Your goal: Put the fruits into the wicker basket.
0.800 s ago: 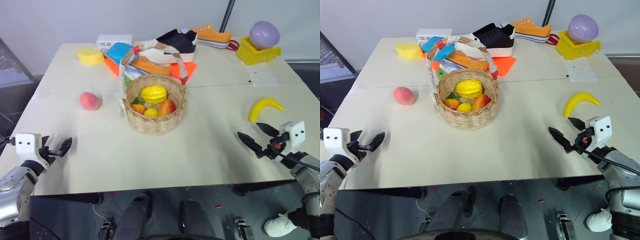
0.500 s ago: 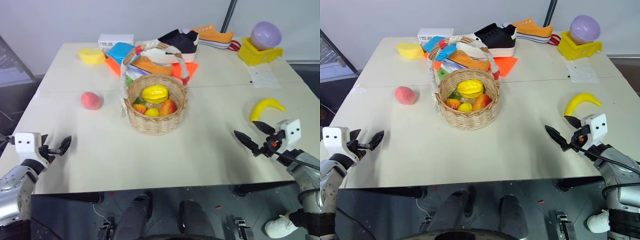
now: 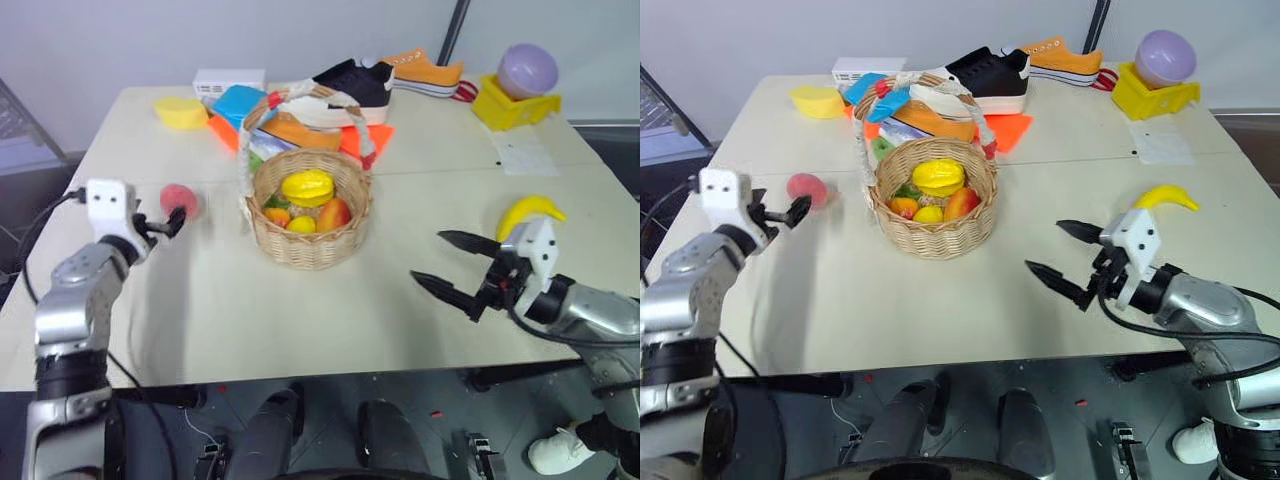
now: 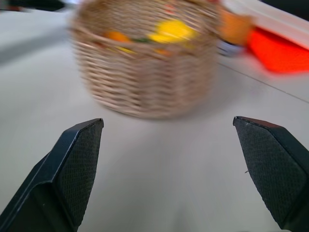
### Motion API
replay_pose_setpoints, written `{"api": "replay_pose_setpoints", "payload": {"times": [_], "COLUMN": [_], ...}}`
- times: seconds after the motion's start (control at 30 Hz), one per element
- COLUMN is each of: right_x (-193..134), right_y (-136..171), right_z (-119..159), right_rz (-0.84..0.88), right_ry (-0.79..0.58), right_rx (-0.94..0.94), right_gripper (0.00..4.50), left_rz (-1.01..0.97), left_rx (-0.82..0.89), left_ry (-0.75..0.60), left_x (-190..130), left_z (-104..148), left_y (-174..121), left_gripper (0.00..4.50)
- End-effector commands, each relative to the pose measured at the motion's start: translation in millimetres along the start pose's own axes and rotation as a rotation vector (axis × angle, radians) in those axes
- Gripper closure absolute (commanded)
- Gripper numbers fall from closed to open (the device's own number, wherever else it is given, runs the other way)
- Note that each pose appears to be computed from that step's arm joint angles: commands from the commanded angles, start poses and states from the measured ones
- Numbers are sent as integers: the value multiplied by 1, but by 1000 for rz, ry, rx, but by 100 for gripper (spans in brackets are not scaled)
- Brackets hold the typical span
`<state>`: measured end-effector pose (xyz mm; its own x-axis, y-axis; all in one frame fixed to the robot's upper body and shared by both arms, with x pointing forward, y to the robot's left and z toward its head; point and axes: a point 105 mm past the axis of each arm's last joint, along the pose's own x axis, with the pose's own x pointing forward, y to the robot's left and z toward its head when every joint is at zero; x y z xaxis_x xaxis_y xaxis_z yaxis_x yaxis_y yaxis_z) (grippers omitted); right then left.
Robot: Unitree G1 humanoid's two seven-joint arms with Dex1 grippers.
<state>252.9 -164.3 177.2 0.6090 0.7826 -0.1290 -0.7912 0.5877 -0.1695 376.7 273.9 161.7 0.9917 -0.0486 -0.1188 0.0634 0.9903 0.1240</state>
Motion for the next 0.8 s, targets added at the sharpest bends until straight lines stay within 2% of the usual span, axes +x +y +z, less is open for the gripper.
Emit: {"api": "replay_pose_setpoints", "payload": {"times": [0.03,0.27,0.53,0.73,0.8], "right_x": [10,20,24,24,24], "right_y": [25,47,53,53,52], "right_z": [23,34,34,34,35], "right_rz": [110,203,223,224,222], "right_ry": [-50,-66,-70,-73,-74], "right_rx": [-50,-69,-79,-85,-90], "right_gripper": [0,0,0,0,0], "left_rz": [46,129,95,97,103], "left_rx": [27,44,31,-2,2], "left_ry": [9,87,221,220,224], "left_x": [15,33,38,45,47], "left_z": [14,21,-1,-4,-6], "left_y": [0,13,7,7,8], "left_gripper": [0,0,0,0,89]}}
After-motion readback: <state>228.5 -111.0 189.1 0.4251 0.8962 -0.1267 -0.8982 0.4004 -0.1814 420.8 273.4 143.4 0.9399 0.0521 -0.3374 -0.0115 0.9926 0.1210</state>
